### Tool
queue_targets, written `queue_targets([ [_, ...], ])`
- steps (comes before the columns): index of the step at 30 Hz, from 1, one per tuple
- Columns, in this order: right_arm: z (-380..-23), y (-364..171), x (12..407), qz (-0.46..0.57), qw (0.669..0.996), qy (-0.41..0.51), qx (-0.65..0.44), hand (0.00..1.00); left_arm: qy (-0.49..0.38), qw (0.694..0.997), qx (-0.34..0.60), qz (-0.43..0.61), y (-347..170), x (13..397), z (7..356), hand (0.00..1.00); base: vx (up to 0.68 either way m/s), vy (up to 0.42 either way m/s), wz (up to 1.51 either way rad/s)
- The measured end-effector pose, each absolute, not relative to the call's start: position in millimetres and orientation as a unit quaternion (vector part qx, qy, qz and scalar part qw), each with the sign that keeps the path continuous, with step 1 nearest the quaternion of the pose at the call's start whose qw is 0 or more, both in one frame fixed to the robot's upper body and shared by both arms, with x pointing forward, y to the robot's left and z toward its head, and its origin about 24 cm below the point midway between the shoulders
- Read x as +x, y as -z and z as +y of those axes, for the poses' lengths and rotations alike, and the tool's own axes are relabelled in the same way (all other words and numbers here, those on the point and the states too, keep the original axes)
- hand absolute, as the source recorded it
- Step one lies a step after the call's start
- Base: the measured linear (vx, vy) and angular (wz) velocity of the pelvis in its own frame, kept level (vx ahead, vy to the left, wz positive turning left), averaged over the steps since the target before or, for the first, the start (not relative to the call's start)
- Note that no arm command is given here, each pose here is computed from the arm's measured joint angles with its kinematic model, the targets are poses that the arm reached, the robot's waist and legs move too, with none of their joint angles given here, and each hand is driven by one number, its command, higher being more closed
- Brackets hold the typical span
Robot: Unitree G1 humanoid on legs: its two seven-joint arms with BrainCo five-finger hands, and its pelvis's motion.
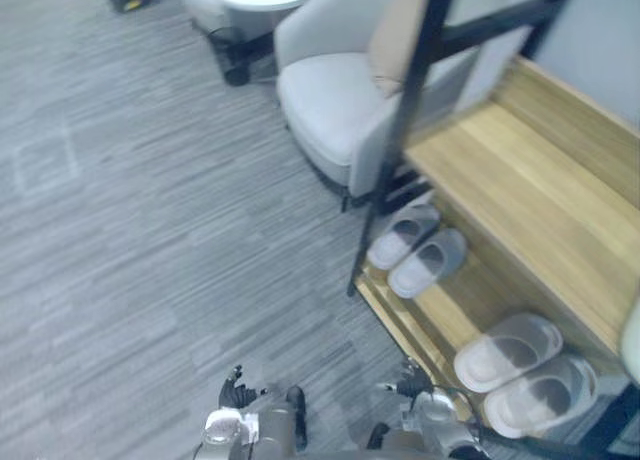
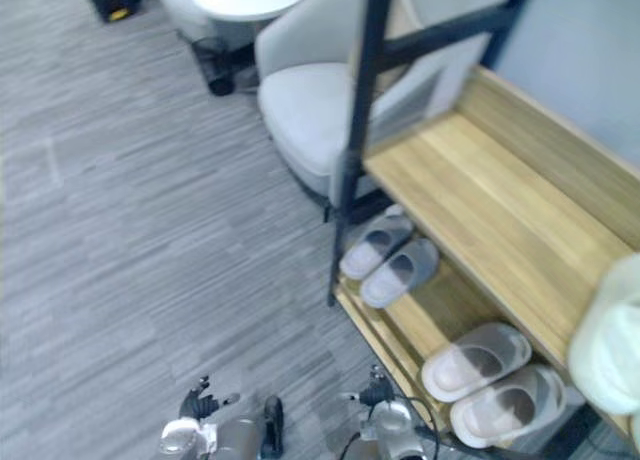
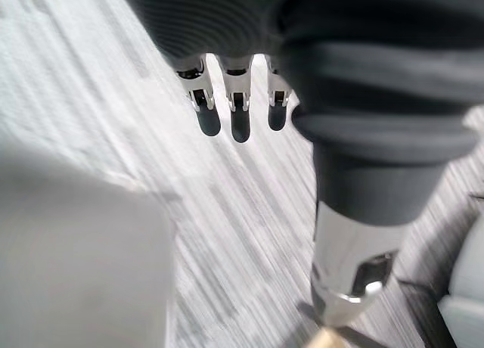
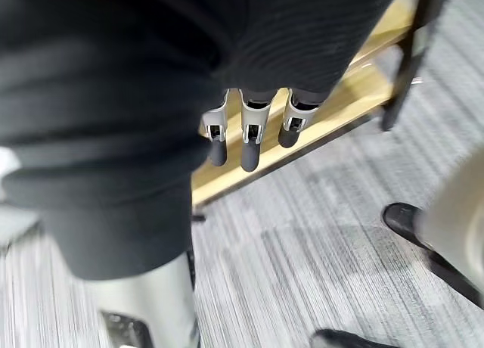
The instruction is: Organize the slippers on the shoe rack
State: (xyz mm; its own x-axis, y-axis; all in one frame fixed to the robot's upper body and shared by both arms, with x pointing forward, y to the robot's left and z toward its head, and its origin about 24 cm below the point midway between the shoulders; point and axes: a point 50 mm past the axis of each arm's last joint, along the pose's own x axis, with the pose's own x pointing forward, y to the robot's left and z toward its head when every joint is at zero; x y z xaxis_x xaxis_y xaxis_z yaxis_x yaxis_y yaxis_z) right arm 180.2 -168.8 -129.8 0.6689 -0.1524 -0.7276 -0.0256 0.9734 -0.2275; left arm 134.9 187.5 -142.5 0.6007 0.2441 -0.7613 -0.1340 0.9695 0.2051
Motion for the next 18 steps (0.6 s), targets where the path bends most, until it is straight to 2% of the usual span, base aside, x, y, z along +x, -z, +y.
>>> queue_targets([
  [9,-148,137,167,0.421,0.902,0.002,-0.093,0.00,-0.105,0.891,0.071,0.435,143,134,192,0.00,0.03,0.224,0.39],
  [13,-149,139,160,0.424,0.901,0.003,-0.092,0.00,-0.103,0.888,0.080,0.441,143,133,195,0.00,0.19,0.011,0.66],
  [18,-155,139,161,0.425,0.900,0.011,-0.093,0.00,-0.103,0.888,0.076,0.441,144,135,192,0.00,0.42,-0.198,1.63],
])
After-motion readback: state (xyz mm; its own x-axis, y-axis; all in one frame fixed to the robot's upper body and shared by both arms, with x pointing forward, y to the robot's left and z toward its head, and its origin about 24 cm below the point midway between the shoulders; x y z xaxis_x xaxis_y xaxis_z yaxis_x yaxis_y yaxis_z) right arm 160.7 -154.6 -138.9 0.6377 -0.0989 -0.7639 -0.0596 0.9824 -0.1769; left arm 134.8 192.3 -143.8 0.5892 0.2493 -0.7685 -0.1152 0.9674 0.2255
